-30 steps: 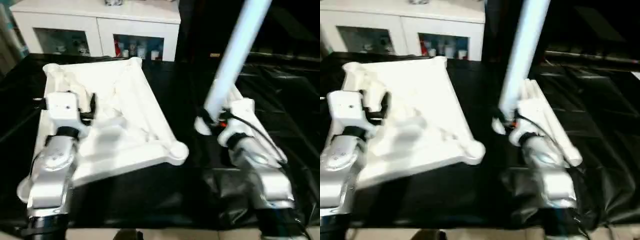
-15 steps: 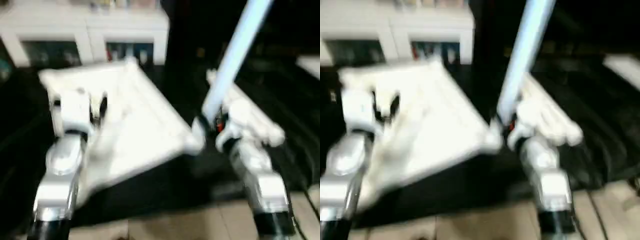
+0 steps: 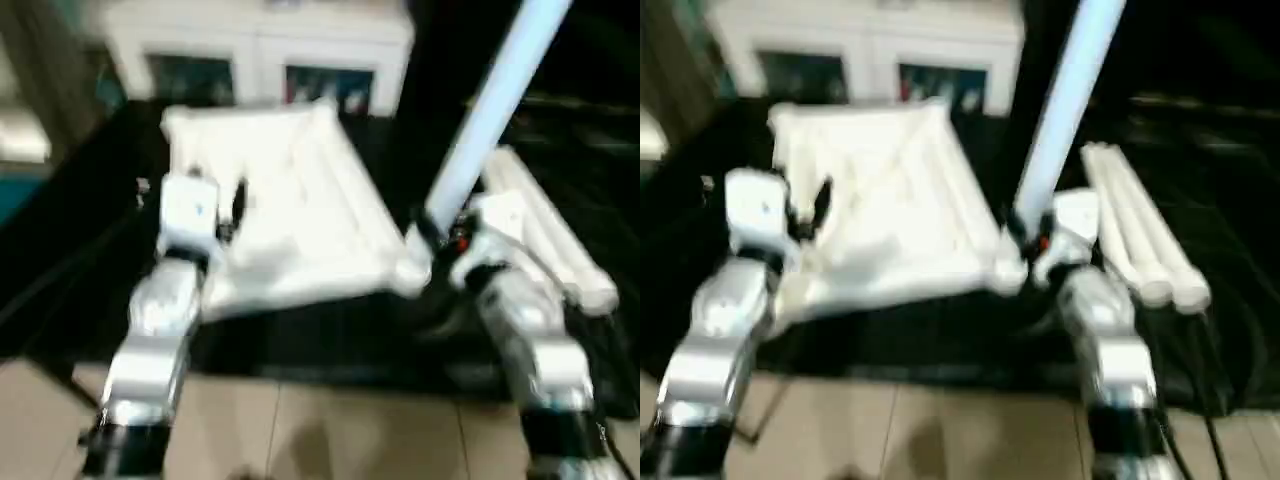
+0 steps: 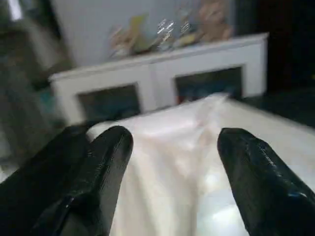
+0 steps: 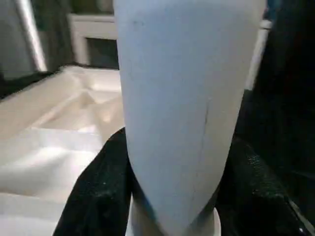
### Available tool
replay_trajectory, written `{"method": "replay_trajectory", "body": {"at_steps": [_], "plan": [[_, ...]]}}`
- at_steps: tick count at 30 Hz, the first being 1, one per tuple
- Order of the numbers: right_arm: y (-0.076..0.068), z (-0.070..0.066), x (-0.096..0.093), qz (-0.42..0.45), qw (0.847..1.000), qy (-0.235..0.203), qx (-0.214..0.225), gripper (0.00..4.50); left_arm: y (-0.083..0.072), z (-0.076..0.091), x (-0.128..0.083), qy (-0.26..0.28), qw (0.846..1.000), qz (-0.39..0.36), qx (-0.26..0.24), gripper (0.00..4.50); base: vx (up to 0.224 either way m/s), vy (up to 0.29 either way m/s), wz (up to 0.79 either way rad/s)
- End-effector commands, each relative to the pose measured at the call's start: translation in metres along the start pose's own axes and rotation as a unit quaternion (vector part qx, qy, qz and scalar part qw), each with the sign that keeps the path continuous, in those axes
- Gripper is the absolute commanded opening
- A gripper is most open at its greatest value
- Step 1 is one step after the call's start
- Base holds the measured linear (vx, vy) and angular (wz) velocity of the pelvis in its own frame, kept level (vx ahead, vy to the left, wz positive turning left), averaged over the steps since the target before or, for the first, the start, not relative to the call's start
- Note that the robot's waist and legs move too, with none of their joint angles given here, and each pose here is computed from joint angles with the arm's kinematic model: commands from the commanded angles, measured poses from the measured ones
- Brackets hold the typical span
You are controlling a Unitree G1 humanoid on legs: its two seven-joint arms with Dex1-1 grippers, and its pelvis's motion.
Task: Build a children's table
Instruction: Pick table leg
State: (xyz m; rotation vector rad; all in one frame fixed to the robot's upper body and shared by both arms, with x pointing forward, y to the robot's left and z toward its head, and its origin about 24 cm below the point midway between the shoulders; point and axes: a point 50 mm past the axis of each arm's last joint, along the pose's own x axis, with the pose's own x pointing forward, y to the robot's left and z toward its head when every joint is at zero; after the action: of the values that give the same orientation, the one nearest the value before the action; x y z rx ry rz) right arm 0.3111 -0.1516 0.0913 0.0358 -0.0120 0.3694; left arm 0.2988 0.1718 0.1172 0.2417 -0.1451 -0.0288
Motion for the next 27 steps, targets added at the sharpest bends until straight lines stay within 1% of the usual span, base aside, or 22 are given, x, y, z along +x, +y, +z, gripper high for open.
{"method": "replay_trajectory", "body": {"at_steps": [1, 2, 4, 6, 8, 12, 15, 21, 27], "plan": [[-0.012, 0.005, -0.001, -0.022, 1.0, -0.004, -0.014, 1.89, -0.005, 0.006, 0.003, -0.013, 1.0, -0.004, 0.001, 3.29, -0.061, -0.235, 0.36], [-0.013, 0.004, -0.001, -0.027, 1.0, 0.0, -0.012, 1.89, -0.004, 0.005, 0.004, -0.007, 1.0, 0.005, 0.002, 3.29, -0.078, -0.255, 0.19], [-0.011, 0.003, 0.0, -0.021, 1.0, 0.008, -0.013, 1.89, 0.0, 0.0, 0.005, 0.012, 1.0, 0.006, -0.009, 3.29, -0.054, -0.21, 0.07], [-0.008, 0.003, 0.0, -0.017, 1.0, 0.008, -0.016, 1.89, 0.0, 0.0, 0.006, 0.012, 1.0, -0.005, -0.013, 3.29, -0.075, -0.318, 0.02], [-0.001, 0.004, 0.002, -0.009, 1.0, 0.003, -0.016, 1.89, -0.001, 0.002, 0.006, 0.001, 0.999, -0.031, -0.027, 3.29, -0.083, -0.286, -0.1], [0.001, 0.004, 0.002, -0.008, 1.0, 0.002, -0.014, 1.89, -0.001, 0.002, 0.006, 0.001, 0.999, -0.034, -0.028, 3.29, -0.068, -0.173, -0.07], [0.004, 0.003, 0.004, -0.007, 1.0, 0.0, -0.012, 1.89, -0.002, 0.002, 0.006, 0.001, 0.999, -0.036, -0.03, 3.29, -0.007, -0.089, 0.04], [0.007, 0.005, 0.01, 0.004, 1.0, -0.002, -0.008, 1.89, 0.0, -0.001, 0.004, 0.009, 0.999, -0.036, -0.03, 3.29, 0.036, 0.012, -0.11], [0.011, 0.005, 0.012, 0.017, 1.0, -0.001, -0.009, 1.89, 0.003, -0.003, 0.002, 0.014, 0.999, -0.032, -0.029, 3.29, 0.154, -0.034, -0.01]]}}
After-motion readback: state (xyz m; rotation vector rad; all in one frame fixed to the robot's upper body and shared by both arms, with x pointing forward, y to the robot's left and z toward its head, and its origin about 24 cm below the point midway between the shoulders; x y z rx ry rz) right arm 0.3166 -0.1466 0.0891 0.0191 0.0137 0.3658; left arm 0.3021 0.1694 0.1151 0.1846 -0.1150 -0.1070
